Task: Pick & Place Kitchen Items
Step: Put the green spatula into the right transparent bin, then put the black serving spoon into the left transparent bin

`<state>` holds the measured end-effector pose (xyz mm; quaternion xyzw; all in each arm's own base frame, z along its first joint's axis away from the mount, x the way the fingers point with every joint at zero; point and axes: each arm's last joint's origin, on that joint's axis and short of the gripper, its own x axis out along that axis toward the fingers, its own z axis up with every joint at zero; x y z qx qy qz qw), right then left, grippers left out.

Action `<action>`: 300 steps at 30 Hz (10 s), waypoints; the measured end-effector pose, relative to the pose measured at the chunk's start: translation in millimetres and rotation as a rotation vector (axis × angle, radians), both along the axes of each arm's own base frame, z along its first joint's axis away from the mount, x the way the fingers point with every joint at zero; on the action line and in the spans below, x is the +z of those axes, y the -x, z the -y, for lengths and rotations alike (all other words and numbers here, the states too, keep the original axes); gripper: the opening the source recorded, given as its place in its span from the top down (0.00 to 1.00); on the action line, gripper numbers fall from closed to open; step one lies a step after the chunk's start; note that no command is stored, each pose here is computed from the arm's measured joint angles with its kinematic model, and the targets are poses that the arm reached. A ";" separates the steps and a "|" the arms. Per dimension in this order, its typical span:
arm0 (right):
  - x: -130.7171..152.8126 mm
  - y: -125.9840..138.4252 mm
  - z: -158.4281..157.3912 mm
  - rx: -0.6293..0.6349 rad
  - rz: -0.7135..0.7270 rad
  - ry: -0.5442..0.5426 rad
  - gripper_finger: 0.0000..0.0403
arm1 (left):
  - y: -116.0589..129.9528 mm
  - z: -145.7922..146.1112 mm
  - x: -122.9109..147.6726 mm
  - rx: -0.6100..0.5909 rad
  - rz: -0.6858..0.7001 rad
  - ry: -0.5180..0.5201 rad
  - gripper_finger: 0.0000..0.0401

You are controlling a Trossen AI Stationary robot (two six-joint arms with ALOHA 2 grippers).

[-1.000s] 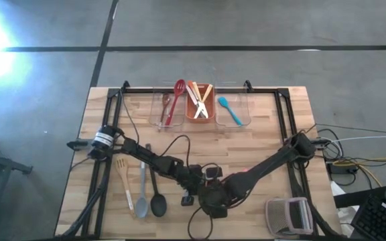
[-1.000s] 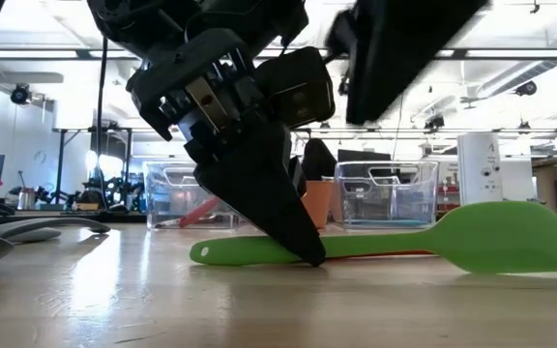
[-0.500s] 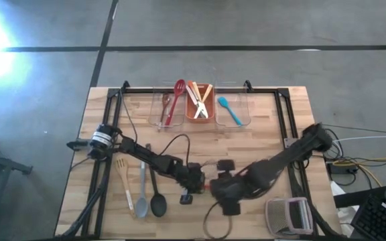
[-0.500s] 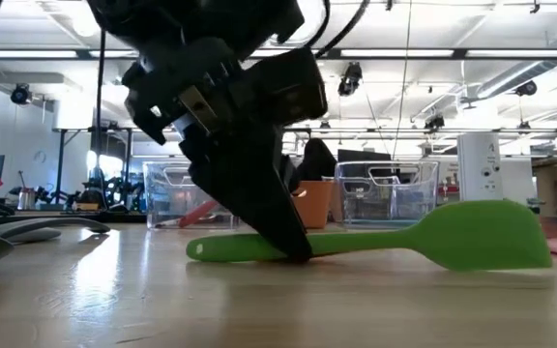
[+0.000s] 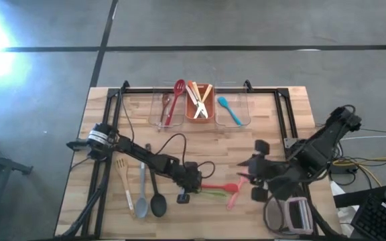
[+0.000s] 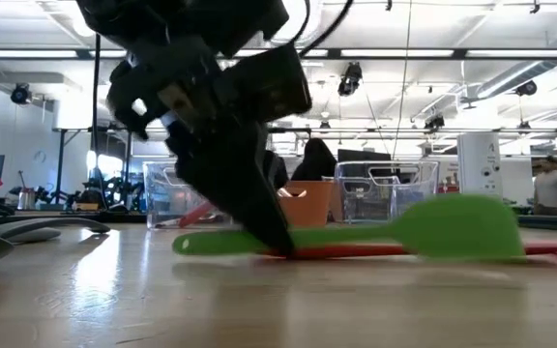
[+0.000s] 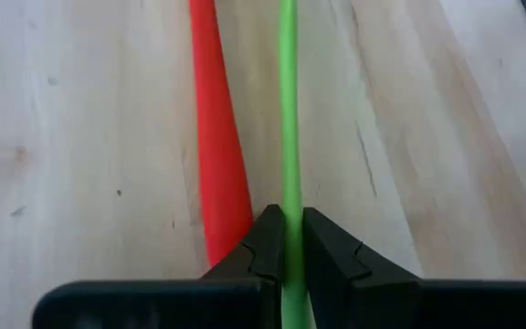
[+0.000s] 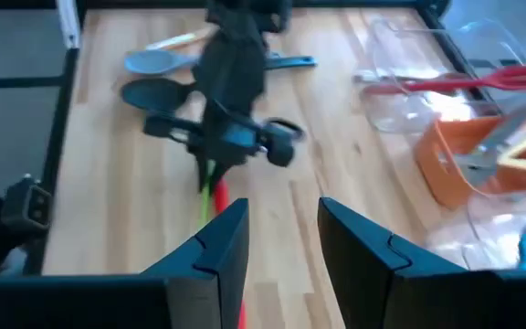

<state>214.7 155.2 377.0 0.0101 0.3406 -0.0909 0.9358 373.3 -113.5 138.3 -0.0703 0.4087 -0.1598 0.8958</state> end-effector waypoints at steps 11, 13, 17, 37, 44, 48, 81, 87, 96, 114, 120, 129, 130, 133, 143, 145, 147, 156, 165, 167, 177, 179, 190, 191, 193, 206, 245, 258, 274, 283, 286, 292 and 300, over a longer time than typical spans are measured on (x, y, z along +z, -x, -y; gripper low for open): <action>-27.3 31.3 21.9 -0.082 0.090 -0.027 0.68 | 15.1 -16.6 53.8 0.026 0.394 0.109 0.93; -32.7 32.4 23.4 -0.093 0.117 -0.021 0.68 | 19.1 -25.7 62.8 0.048 0.508 0.135 0.93; -42.7 32.4 23.8 -0.092 0.170 -0.010 0.68 | 29.9 -45.2 68.0 0.093 0.703 0.169 0.93; -58.9 7.2 23.9 -0.083 0.611 0.068 0.66 | 41.6 -79.3 101.8 0.128 1.150 0.215 0.93; -58.5 -1.8 35.4 -0.096 0.651 0.027 0.67 | 37.2 -79.3 109.4 0.117 1.171 0.202 0.93; -54.7 -7.1 42.0 -0.067 0.682 0.001 0.69 | 36.4 -80.5 111.0 0.118 1.177 0.200 0.93; -58.5 -89.3 53.8 0.033 0.621 0.004 0.97 | 34.6 -82.0 112.9 0.080 1.175 0.205 0.93; -45.9 -90.1 53.9 0.028 0.523 0.031 0.97 | 33.6 -82.1 110.8 0.090 1.142 0.220 0.90; -14.2 -71.8 64.4 -0.115 0.229 0.098 0.98 | 30.0 -81.9 100.1 0.098 0.948 0.247 0.57; 13.0 -38.1 183.4 -0.376 -0.057 -0.061 0.98 | 53.5 -82.5 128.1 0.091 0.862 0.109 0.33; 5.1 -35.8 237.5 -0.427 -0.094 -0.173 0.98 | 63.1 -82.0 134.9 0.094 0.864 0.100 0.33; -21.6 -38.9 302.7 -0.502 -0.183 -0.265 0.98 | 68.0 -82.3 141.4 0.104 0.877 0.088 0.33; -24.6 -40.3 308.8 -0.512 -0.194 -0.266 0.98 | 68.0 -82.3 141.5 0.105 0.876 0.091 0.33; -34.4 -46.7 327.5 -0.520 -0.232 -0.275 0.98 | 68.0 -82.4 140.6 0.108 0.865 0.094 0.33; -74.3 -69.0 378.0 -0.530 -0.486 -0.361 0.98 | 67.9 -82.4 139.1 0.110 0.848 0.095 0.33; -82.2 -75.0 383.2 -0.519 -0.503 -0.376 0.98 | 67.9 -82.5 138.5 0.111 0.842 0.095 0.33; -90.1 -80.2 387.6 -0.513 -0.519 -0.390 0.98 | 67.9 -82.5 137.9 0.111 0.836 0.095 0.33; -130.8 -89.5 400.7 -0.498 -0.640 -0.487 0.98 | 67.9 -82.4 134.5 0.112 0.800 0.092 0.33; -164.6 -95.1 410.7 -0.516 -0.723 -0.535 0.98 | 68.3 -82.4 134.3 0.112 0.793 0.092 0.33; -171.2 -96.2 412.1 -0.518 -0.738 -0.544 0.98 | 68.7 -82.4 135.0 0.112 0.796 0.092 0.33; -197.7 -97.2 420.1 -0.536 -0.801 -0.572 0.98 | 71.9 -82.7 138.5 0.112 0.796 0.092 0.33; -199.2 -96.7 421.4 -0.539 -0.802 -0.574 0.98 | 71.9 -82.7 138.5 0.112 0.796 0.092 0.33; -201.0 -93.6 425.8 -0.551 -0.801 -0.580 0.98 | 71.9 -82.7 138.1 0.113 0.790 0.094 0.33; -201.0 -93.6 425.8 -0.551 -0.801 -0.580 0.98 | 71.9 -82.7 138.0 0.113 0.790 0.094 0.33; -201.0 -93.8 425.9 -0.551 -0.799 -0.579 0.97 | 71.9 -82.6 138.0 0.113 0.790 0.095 0.33; -201.0 -94.1 425.5 -0.541 -0.801 -0.575 0.78 | 71.9 -82.6 138.2 0.113 0.791 0.095 0.33; 35.3 -36.3 179.7 -0.133 -0.237 -0.341 0.98 | 82.2 -83.3 134.7 0.154 0.621 0.146 0.33; -28.5 -38.4 112.5 -0.080 -0.291 -0.265 0.98 | 163.5 -66.1 145.9 0.545 0.115 0.159 0.33; -69.7 -40.6 110.7 -0.098 -0.306 -0.282 0.98 | 200.8 -30.9 91.0 0.970 -0.133 0.480 0.33; -65.5 -40.4 111.0 -0.072 -0.271 -0.272 0.98 | 211.3 -17.3 45.8 0.981 -0.233 0.649 0.33; -65.5 -40.4 111.1 -0.070 -0.271 -0.270 0.98 | 214.3 -14.0 39.4 0.980 -0.240 0.695 0.33; -65.4 -40.5 111.1 -0.066 -0.271 -0.266 0.98 | 217.8 -13.7 33.7 1.016 -0.263 0.695 0.33; -64.2 -42.3 110.8 -0.052 -0.250 -0.260 0.98 | 214.3 -10.8 15.4 1.068 -0.333 0.603 0.33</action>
